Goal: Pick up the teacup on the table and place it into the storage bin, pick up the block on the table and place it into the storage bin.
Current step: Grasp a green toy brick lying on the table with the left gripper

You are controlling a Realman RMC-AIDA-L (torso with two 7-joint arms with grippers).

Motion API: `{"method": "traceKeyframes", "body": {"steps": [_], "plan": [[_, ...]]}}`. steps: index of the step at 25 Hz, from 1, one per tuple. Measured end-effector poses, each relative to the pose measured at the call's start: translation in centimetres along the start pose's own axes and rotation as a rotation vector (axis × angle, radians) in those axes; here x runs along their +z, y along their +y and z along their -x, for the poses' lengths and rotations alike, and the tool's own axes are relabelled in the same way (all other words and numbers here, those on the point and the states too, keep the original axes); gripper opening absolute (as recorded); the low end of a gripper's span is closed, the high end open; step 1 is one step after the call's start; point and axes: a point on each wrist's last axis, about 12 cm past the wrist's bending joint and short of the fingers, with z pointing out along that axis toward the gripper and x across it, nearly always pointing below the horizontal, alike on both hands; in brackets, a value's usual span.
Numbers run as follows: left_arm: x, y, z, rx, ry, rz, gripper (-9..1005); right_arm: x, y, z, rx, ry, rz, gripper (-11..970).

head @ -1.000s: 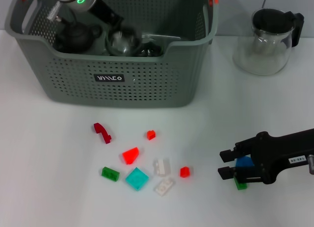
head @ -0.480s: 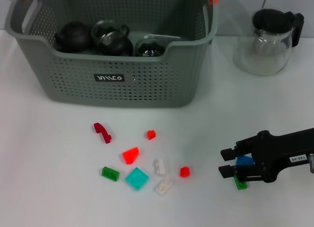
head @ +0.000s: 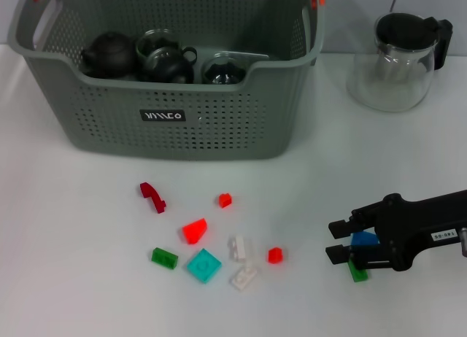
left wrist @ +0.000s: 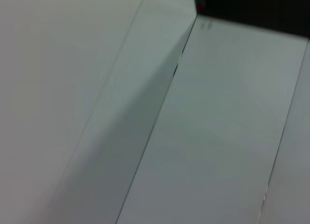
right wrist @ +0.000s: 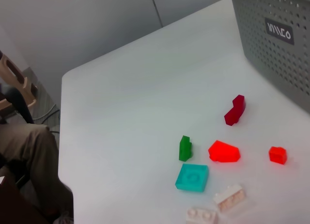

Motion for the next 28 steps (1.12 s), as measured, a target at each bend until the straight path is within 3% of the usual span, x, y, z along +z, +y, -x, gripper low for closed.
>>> {"method": "traceKeyframes", "body": {"steps": [3,9,14,18,28], "plan": [[-0.1,-0.5,-1.3,0.020,0.154,0.039,503,0.0,0.0,0.1,-0.003,0.000,0.002,462],[1.7,-0.4,-4.5,0.034,0.710,0.156,501,0.0,0.0,0.2,-0.002,0.001,0.005,462],[4.0,0.7,-8.0,0.046,0.976,0.219,499,0.0,0.0,0.2,-0.002,0.002,0.003,462],[4.8,1.1,-10.4,0.116,1.079,0.228,497,0.0,0.0,0.1,-0.002,0.001,0.003,462],[2.9,0.8,-14.7,0.155,1.061,0.231,493,0.2,0.0,0.2,-0.003,-0.003,0.004,462]]}}
